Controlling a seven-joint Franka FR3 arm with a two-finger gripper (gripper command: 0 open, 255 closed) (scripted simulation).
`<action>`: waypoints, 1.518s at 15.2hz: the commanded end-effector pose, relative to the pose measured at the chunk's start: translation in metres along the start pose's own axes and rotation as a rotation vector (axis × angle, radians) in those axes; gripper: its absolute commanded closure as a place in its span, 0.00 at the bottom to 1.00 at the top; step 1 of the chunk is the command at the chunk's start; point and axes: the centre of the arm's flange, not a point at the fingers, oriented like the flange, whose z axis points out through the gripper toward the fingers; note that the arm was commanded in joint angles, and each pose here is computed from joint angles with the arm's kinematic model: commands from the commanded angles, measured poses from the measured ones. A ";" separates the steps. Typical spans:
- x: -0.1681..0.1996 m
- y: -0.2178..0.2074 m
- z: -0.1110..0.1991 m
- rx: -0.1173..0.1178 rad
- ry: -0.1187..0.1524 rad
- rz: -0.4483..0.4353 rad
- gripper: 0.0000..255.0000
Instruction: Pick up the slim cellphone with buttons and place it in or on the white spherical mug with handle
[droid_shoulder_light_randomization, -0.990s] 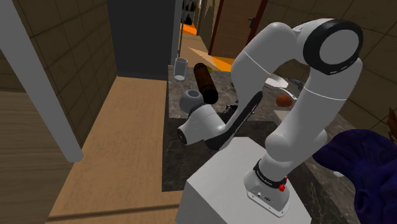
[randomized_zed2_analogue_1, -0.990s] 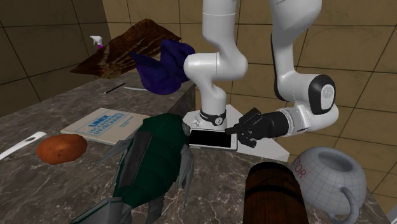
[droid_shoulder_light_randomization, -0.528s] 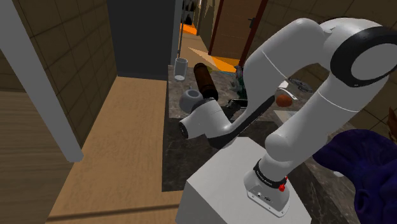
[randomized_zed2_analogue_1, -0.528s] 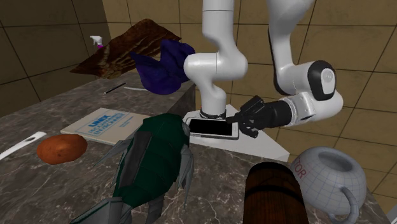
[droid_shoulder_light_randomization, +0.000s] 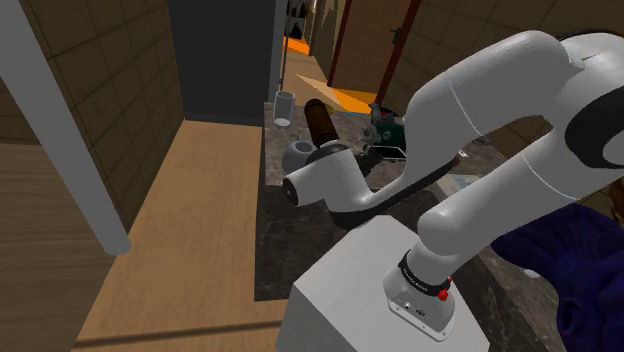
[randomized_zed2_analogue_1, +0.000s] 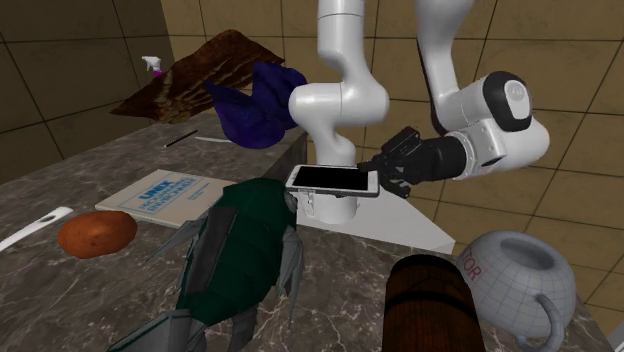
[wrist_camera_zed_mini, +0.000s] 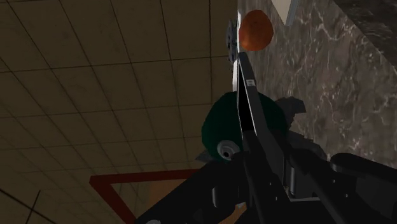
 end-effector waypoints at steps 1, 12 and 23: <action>0.000 0.011 -0.001 0.000 0.000 0.000 1.00; 0.048 0.040 -0.046 0.000 0.000 0.000 1.00; 0.156 0.035 -0.144 0.000 0.000 0.000 1.00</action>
